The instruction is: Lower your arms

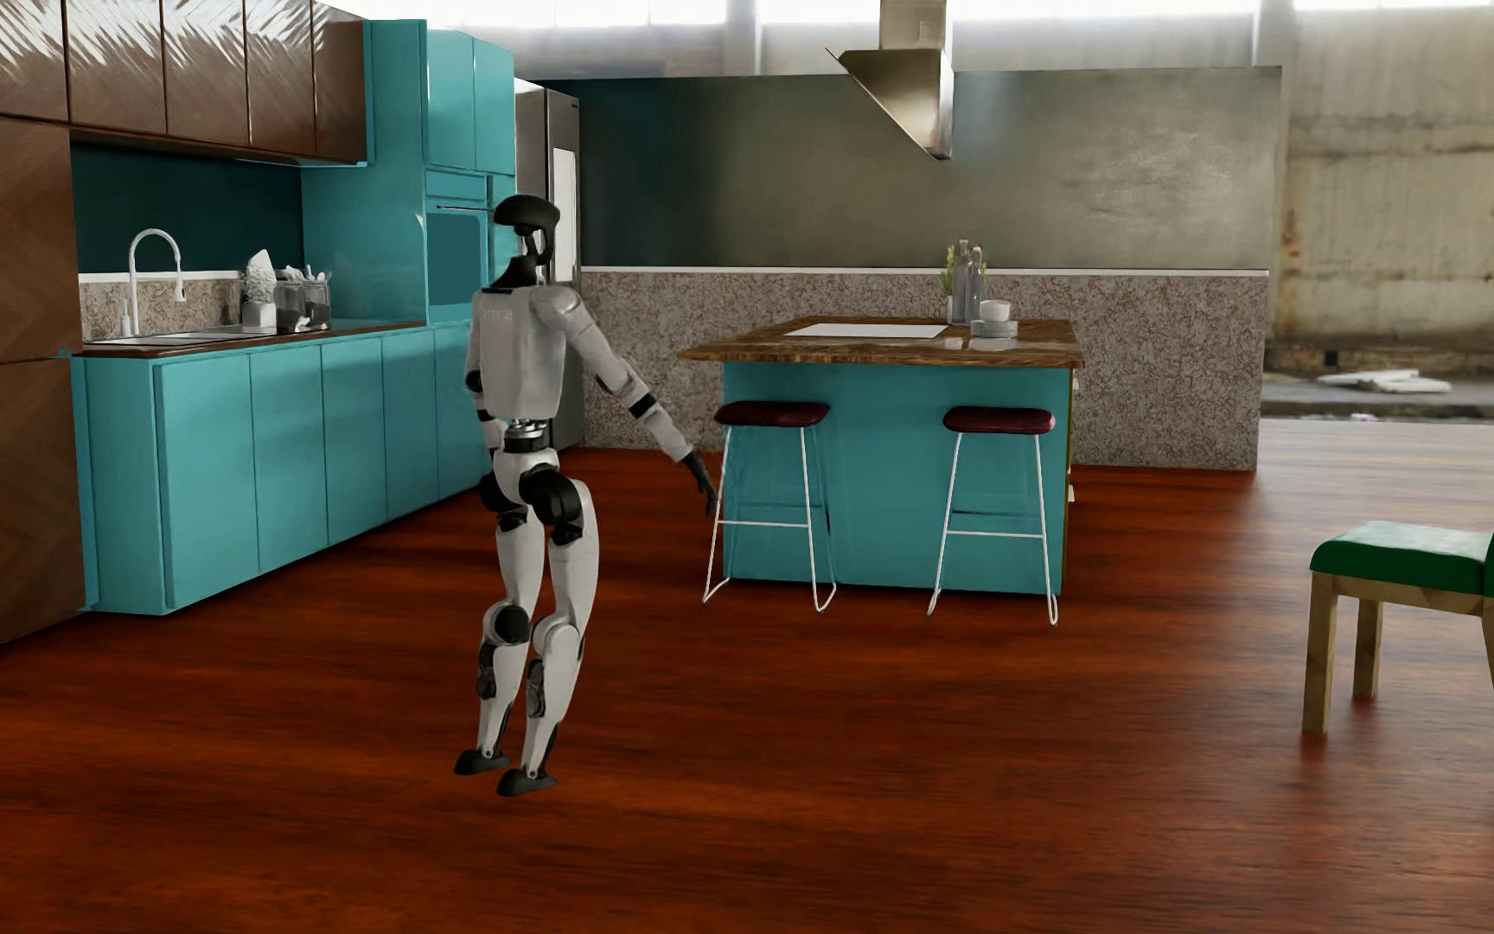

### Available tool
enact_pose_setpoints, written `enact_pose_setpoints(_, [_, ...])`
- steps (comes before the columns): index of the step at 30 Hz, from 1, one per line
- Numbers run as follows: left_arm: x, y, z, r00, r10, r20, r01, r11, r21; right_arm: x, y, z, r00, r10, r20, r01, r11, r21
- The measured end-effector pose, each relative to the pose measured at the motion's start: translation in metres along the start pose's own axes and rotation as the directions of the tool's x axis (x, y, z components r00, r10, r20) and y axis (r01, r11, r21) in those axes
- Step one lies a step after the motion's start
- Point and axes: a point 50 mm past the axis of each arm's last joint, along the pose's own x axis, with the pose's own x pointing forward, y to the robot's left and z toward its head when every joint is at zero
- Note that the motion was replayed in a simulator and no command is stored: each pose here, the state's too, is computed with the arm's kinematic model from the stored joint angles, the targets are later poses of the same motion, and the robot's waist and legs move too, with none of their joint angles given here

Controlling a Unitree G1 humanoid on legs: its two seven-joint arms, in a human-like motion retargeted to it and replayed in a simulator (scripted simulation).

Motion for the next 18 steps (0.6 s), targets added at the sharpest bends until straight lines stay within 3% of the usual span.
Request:
enact_pose_setpoints(4, [0.001, -0.016, 0.005, 0.999, -0.051, 0.007, 0.050, 0.997, 0.055, -0.011, 0.098, -0.013, 0.973, 0.229, 0.020, -0.228, 0.973, -0.022])
enact_pose_setpoints(9, [-0.002, -0.023, -0.013, 0.997, -0.062, -0.043, 0.063, 0.998, 0.025, -0.043, 0.181, -0.021, 0.901, 0.424, 0.089, -0.424, 0.905, -0.014])
enact_pose_setpoints(12, [-0.004, -0.027, -0.020, 0.996, -0.069, -0.065, 0.070, 0.998, 0.011, -0.054, 0.201, -0.022, 0.876, 0.471, 0.100, -0.473, 0.881, -0.006])
enact_pose_setpoints(14, [-0.005, -0.033, -0.018, 0.996, -0.075, -0.050, 0.073, 0.997, -0.032, -0.054, 0.203, -0.024, 0.875, 0.475, 0.093, -0.476, 0.879, -0.005])
enact_pose_setpoints(18, [-0.006, -0.046, -0.019, 0.992, -0.112, -0.051, 0.112, 0.994, -0.004, -0.052, 0.197, -0.020, 0.882, 0.459, 0.107, -0.463, 0.886, 0.014])
